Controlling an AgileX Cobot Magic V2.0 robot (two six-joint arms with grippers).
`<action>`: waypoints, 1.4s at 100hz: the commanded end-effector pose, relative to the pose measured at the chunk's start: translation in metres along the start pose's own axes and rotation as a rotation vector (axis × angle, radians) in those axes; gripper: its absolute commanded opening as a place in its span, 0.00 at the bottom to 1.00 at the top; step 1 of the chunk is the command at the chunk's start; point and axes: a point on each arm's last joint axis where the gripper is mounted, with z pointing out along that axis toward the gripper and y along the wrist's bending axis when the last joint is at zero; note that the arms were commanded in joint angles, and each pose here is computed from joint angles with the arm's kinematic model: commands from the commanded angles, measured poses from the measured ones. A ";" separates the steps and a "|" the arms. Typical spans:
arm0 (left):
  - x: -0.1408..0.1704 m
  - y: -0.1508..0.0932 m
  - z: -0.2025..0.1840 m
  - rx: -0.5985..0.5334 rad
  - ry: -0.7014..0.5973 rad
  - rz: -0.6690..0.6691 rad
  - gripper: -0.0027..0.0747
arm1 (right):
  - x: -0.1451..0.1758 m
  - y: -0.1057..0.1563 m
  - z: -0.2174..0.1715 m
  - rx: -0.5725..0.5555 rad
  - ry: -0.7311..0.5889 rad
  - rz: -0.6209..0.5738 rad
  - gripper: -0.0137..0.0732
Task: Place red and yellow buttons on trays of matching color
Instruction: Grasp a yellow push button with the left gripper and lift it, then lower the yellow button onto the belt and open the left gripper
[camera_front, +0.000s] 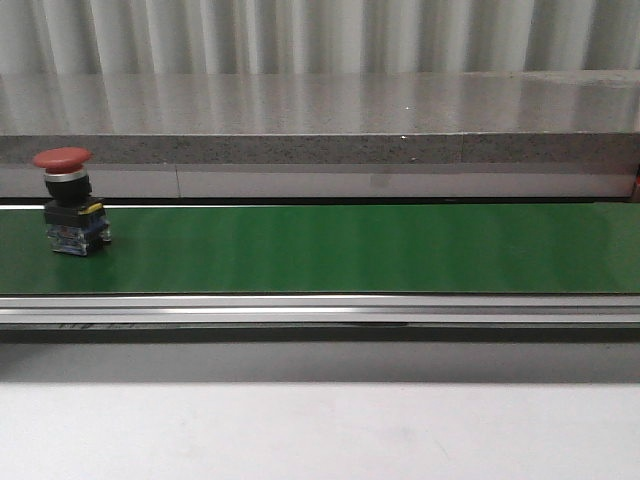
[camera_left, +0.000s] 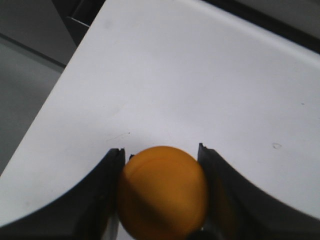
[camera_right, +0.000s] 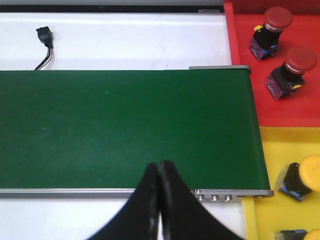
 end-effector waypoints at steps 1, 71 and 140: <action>-0.020 -0.017 -0.059 0.032 -0.140 0.027 0.01 | -0.012 0.001 -0.008 -0.001 -0.090 -0.012 0.08; 0.072 -0.096 -0.113 0.205 -0.102 0.228 0.01 | -0.012 0.001 -0.007 -0.001 -0.089 -0.012 0.08; 0.094 -0.095 -0.071 0.188 0.000 0.216 0.14 | -0.012 0.001 -0.008 -0.001 -0.090 -0.012 0.08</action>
